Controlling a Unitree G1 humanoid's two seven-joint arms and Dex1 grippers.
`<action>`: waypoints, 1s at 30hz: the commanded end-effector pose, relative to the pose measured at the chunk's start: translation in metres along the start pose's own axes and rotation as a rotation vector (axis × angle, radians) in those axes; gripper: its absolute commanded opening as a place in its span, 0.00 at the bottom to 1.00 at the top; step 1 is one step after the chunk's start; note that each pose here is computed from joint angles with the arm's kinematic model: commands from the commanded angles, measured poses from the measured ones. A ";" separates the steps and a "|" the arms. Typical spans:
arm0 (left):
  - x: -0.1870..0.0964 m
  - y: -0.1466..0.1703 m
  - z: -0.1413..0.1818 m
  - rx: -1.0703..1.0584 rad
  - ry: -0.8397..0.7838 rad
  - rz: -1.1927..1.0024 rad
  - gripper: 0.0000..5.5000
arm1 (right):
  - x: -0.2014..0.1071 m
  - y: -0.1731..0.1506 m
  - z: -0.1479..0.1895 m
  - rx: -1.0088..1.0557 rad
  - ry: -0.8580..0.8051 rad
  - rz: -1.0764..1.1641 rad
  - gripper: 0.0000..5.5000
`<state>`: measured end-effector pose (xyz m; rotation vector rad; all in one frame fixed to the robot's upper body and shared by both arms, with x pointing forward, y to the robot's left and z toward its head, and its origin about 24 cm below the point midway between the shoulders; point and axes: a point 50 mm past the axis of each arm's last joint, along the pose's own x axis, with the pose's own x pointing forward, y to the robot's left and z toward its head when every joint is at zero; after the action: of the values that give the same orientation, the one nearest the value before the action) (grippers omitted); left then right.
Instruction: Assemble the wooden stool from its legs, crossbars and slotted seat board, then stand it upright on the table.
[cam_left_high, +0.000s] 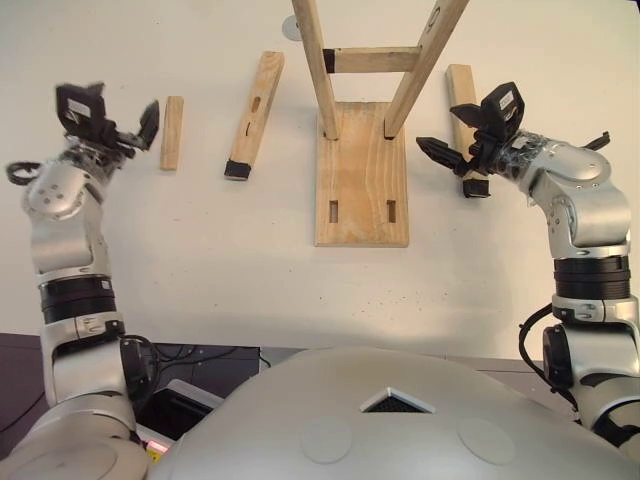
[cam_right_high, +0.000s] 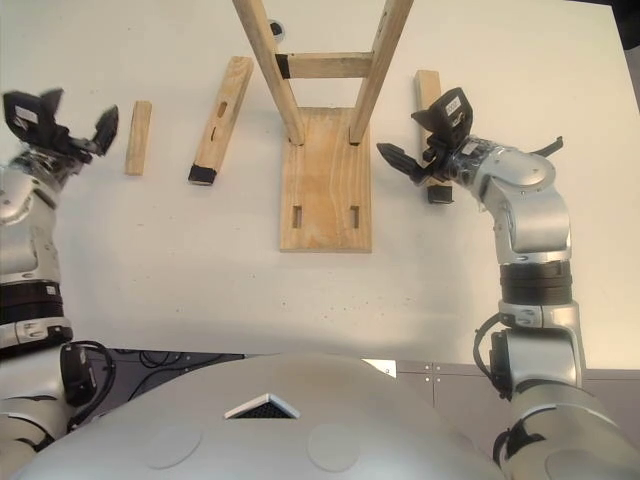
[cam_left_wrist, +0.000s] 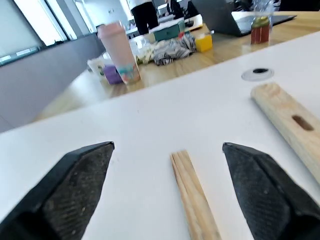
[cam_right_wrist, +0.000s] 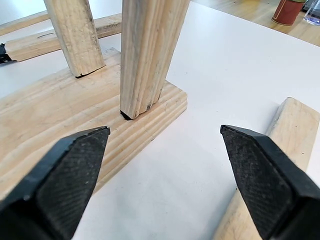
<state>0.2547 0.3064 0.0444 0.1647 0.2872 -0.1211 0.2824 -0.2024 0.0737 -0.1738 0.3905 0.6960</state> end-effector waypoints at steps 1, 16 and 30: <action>-0.002 -0.007 -0.028 -0.190 0.114 0.019 0.73 | -0.001 -0.003 0.007 -0.002 -0.016 -0.014 0.74; 0.005 -0.030 -0.059 -0.243 0.237 -0.005 0.36 | 0.002 0.000 0.016 -0.001 -0.055 -0.008 0.74; 0.006 -0.061 0.140 0.017 -0.805 -0.124 0.23 | -0.031 0.043 0.133 0.249 -0.623 0.384 0.74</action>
<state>0.2861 0.2577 0.1147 0.0624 -0.2580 -0.1413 0.2569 -0.1680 0.1941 0.2638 -0.0321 1.0951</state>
